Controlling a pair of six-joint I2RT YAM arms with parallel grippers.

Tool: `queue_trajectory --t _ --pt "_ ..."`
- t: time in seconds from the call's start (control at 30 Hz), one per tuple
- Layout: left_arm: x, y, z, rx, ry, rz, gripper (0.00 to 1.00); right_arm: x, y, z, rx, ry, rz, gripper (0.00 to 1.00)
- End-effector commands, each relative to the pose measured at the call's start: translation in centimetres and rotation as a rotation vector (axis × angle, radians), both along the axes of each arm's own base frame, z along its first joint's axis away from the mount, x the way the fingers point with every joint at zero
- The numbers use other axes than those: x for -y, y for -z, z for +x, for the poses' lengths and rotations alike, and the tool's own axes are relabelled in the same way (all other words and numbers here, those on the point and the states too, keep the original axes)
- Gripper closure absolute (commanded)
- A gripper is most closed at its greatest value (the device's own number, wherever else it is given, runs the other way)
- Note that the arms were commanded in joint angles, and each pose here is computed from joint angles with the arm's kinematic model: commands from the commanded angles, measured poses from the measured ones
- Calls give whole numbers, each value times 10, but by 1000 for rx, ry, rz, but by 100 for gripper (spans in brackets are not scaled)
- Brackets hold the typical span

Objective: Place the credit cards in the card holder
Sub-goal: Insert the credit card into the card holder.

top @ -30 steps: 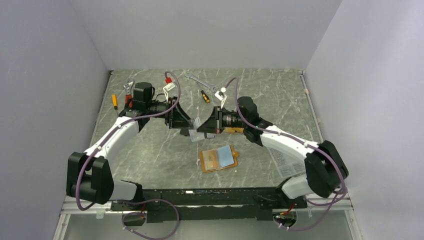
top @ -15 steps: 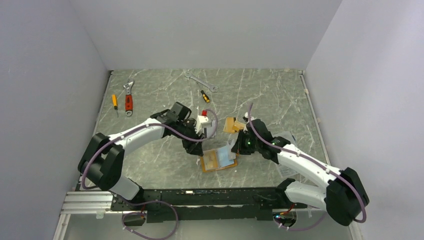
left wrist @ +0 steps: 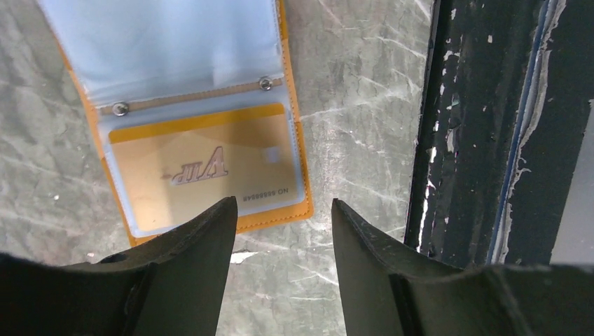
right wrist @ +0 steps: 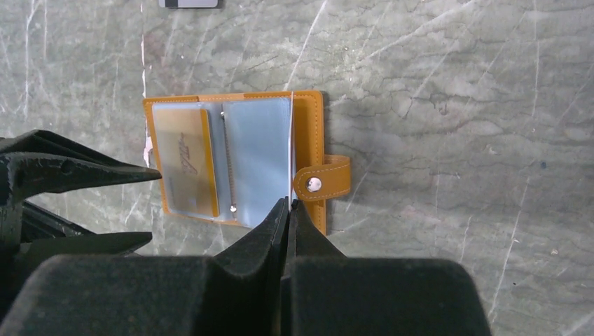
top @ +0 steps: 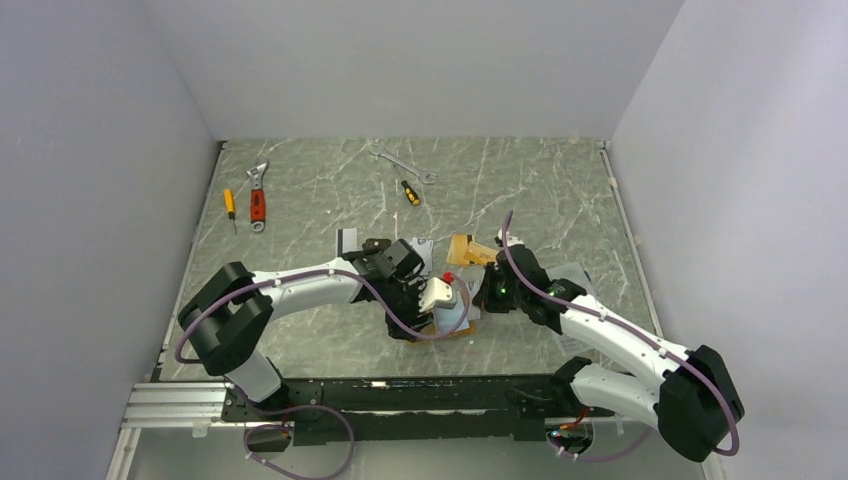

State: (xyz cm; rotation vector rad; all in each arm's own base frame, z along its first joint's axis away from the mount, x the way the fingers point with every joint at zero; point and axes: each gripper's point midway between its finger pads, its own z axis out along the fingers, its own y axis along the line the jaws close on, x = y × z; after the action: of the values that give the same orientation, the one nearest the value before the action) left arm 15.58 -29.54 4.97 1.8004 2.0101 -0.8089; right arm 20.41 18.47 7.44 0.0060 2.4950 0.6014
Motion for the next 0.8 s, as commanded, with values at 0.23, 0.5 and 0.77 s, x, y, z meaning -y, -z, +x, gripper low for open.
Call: queue_trajectory --t 0.23,0.5,0.77 --pt "2 20 9 139 65 82 44 -9 -5 -4 23 -4 100 100" --pt "-16 31 22 240 69 197 46 -15 -3 -14 3 -7 168 100" --pt "-26 30 23 268 76 226 48 -8 -2 -7 15 26 120 100"
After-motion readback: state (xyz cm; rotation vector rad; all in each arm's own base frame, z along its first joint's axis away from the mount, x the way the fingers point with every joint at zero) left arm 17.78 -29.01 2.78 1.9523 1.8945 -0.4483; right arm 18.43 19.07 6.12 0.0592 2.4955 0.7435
